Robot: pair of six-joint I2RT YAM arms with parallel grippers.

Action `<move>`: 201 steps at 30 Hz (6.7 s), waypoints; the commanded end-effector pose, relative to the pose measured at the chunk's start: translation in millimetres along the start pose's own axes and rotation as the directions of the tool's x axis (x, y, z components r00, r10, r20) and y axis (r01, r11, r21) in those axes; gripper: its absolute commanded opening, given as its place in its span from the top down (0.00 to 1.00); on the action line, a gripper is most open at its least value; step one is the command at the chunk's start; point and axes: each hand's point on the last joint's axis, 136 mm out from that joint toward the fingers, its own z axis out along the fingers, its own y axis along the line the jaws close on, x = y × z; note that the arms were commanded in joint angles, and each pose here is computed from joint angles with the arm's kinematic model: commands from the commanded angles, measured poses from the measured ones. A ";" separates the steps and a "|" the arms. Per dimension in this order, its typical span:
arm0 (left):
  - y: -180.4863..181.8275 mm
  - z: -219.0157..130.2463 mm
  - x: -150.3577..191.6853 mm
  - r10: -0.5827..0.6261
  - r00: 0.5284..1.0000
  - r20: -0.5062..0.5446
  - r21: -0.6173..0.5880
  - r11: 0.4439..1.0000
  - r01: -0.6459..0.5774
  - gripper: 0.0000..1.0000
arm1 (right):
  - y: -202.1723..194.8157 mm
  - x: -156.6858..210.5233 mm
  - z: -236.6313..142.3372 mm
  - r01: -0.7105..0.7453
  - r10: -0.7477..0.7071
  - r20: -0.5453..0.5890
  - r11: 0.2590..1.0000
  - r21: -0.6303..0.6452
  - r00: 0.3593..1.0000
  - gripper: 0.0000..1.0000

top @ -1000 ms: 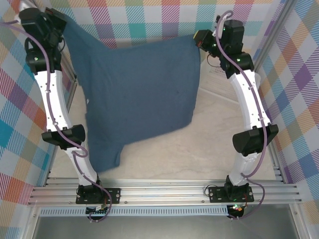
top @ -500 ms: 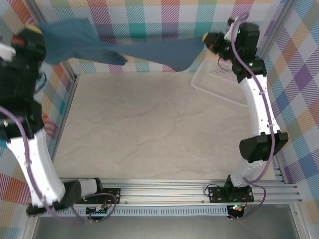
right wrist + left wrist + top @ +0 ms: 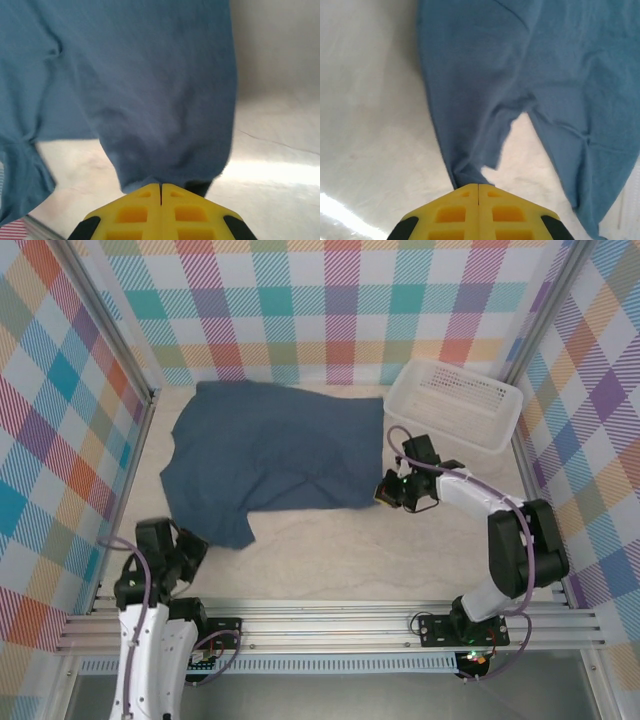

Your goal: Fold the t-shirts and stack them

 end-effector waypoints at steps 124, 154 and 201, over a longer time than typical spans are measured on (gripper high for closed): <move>-87.7 163.6 -195.0 -0.144 0.988 0.051 -0.478 0.865 0.150 0.52 | 96.3 -116.1 116.7 0.192 -0.188 -0.038 0.974 0.122 0.981 0.58; -247.4 303.0 -122.8 0.111 0.972 -0.207 -0.280 0.945 -0.167 0.48 | -4.2 -202.9 73.3 -0.038 0.023 0.052 0.952 0.303 0.998 0.55; -117.4 187.2 29.3 0.317 0.890 -0.328 -0.572 0.683 -0.454 0.76 | -11.2 -17.7 -80.5 -0.024 0.000 0.136 0.985 0.173 0.991 0.46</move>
